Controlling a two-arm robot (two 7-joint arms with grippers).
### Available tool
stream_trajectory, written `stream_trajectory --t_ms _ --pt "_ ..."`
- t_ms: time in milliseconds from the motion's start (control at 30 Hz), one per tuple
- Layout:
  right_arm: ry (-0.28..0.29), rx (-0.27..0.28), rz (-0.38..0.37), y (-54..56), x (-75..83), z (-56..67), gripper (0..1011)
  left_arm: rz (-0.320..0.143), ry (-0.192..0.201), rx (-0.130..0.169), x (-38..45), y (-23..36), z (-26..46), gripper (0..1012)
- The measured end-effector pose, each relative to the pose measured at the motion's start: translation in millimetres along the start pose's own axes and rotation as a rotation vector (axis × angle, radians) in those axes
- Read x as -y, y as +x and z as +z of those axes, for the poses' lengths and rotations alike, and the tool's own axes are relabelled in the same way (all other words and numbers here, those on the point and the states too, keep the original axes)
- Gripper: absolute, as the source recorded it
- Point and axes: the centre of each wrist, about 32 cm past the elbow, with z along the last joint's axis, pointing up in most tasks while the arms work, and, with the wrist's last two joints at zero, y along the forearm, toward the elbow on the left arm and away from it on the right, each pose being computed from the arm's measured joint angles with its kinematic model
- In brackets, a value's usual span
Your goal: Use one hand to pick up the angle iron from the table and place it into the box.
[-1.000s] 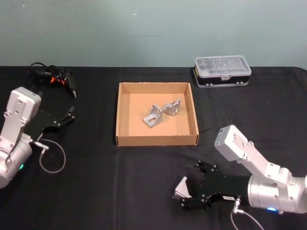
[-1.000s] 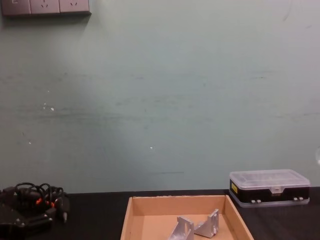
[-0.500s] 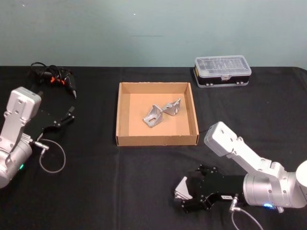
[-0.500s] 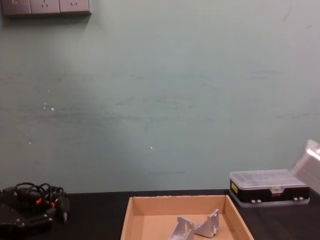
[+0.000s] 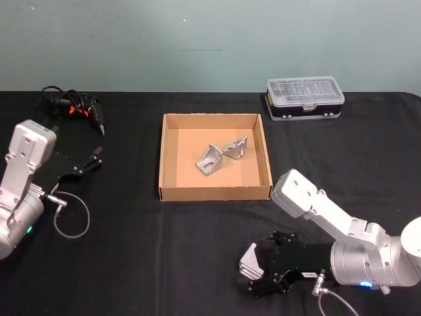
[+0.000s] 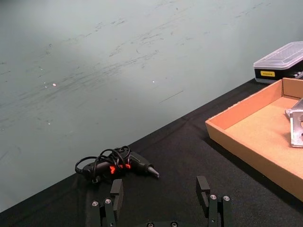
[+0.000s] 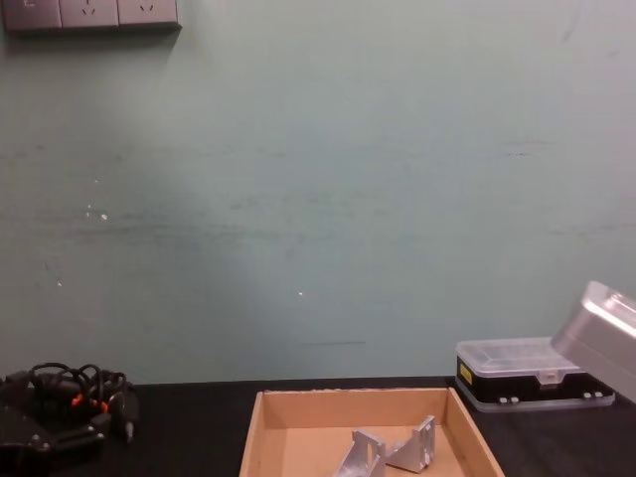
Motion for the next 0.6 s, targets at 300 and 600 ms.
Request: stream_trajectory --t_ms 300,600 --pt "-0.013 0.000 0.001 -2.0 1.6 0.9 1002 0.000 0.000 0.000 0.0 0.0 0.0 1011" --pt "-0.018 -0.009 0.007 -3.6 1.1 0.4 1002 0.000 0.000 0.000 0.0 0.0 0.0 1011"
